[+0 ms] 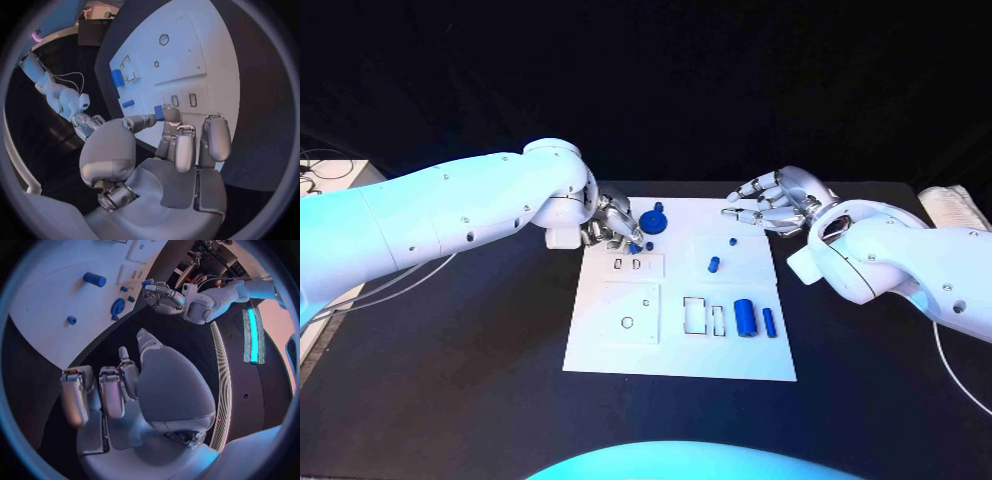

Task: Assemble the parts on the task board

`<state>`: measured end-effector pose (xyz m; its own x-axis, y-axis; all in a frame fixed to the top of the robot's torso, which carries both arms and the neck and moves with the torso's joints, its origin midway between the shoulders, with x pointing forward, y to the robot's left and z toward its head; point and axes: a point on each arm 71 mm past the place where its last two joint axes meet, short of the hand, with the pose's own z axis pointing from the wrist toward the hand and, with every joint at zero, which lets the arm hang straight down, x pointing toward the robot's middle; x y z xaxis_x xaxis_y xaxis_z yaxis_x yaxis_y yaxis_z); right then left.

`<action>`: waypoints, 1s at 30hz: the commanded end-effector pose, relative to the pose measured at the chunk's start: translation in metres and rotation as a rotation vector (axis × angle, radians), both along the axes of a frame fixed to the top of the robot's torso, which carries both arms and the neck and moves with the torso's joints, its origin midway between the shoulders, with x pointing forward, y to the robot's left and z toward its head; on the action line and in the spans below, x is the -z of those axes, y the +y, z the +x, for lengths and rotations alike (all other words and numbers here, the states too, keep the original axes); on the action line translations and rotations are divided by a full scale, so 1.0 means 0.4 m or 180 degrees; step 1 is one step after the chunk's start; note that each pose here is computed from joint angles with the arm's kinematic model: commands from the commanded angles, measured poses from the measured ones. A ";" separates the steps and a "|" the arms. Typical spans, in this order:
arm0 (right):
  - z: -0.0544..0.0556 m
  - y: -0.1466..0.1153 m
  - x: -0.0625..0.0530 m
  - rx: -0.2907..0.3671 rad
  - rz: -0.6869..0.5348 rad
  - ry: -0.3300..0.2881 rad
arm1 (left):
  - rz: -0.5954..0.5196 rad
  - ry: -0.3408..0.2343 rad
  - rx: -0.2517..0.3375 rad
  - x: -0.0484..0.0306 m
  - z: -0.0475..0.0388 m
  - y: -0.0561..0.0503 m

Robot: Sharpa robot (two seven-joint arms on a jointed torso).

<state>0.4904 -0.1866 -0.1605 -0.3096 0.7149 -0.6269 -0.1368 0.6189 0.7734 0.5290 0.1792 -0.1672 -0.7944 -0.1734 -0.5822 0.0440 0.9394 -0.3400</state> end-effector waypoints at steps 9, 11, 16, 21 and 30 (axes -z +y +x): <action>-0.026 0.050 0.004 -0.0427 -0.0332 -0.0200 | -0.0151 -0.0089 -0.0110 0.011 -0.009 -0.003; -0.032 0.062 0.005 -0.0524 -0.0415 -0.0266 | -0.0232 -0.0056 -0.0139 0.014 -0.015 0.001; -0.046 0.094 0.006 -0.0740 -0.0614 -0.0446 | -0.0482 0.0044 -0.0158 0.019 -0.028 0.010; -0.060 0.131 0.011 -0.0920 -0.0806 -0.0625 | -0.0662 0.0137 -0.0199 0.024 -0.042 0.022; -0.079 0.195 0.028 -0.1036 -0.0992 -0.0949 | -0.0890 0.0291 -0.0245 0.031 -0.067 0.038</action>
<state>0.4596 -0.1110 -0.1729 -0.3248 0.4213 -0.8468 -0.4952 0.6870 0.5318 0.5043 0.1990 -0.1811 -0.8098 -0.3430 -0.4760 -0.0545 0.8518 -0.5210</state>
